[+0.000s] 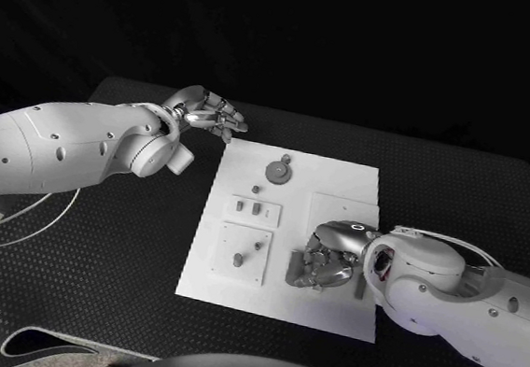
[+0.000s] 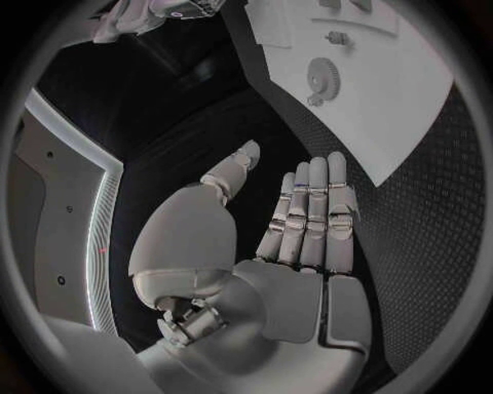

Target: Assemble the parts on the task board

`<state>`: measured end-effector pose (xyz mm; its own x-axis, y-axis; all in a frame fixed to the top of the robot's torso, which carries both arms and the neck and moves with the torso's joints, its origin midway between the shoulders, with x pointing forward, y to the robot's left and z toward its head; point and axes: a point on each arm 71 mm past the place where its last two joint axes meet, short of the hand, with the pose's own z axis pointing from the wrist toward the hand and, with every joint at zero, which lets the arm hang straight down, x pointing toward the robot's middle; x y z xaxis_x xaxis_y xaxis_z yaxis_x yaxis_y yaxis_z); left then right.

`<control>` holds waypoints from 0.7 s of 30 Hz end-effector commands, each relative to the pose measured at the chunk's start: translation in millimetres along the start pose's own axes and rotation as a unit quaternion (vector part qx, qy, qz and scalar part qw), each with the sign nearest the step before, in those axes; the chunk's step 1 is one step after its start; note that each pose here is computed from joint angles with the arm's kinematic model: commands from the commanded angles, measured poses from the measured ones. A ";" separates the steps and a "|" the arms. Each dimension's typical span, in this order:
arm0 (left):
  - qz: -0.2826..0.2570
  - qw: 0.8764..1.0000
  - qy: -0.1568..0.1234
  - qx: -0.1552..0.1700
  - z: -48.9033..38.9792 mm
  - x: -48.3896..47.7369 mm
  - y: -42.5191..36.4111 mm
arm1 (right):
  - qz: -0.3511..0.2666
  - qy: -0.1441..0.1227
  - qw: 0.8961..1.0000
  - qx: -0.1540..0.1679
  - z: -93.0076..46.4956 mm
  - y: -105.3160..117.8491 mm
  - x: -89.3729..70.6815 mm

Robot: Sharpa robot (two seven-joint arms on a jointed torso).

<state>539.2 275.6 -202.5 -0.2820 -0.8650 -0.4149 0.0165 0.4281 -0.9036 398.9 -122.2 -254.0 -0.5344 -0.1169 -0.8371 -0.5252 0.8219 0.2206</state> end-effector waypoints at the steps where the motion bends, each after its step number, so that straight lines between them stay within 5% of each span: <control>1: -0.005 1.000 0.008 0.004 0.5 2.4 -1.7 | -0.029 -0.020 0.999 0.010 0.4 0.9 -0.8; 11: -0.005 1.000 0.010 0.002 0.2 2.0 -1.2 | -0.051 -0.036 0.997 0.040 0.3 -6.2 -2.7; 21: -0.005 1.000 0.012 0.001 0.1 2.5 -1.1 | -0.053 -0.030 0.997 0.037 -0.5 -7.0 -1.6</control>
<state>538.9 275.4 -202.9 -0.2890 -0.8638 -0.4127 0.0136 0.4273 -0.9040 399.6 -125.2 -255.4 -0.4598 -0.1610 -0.8733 -0.5320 0.8374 0.1257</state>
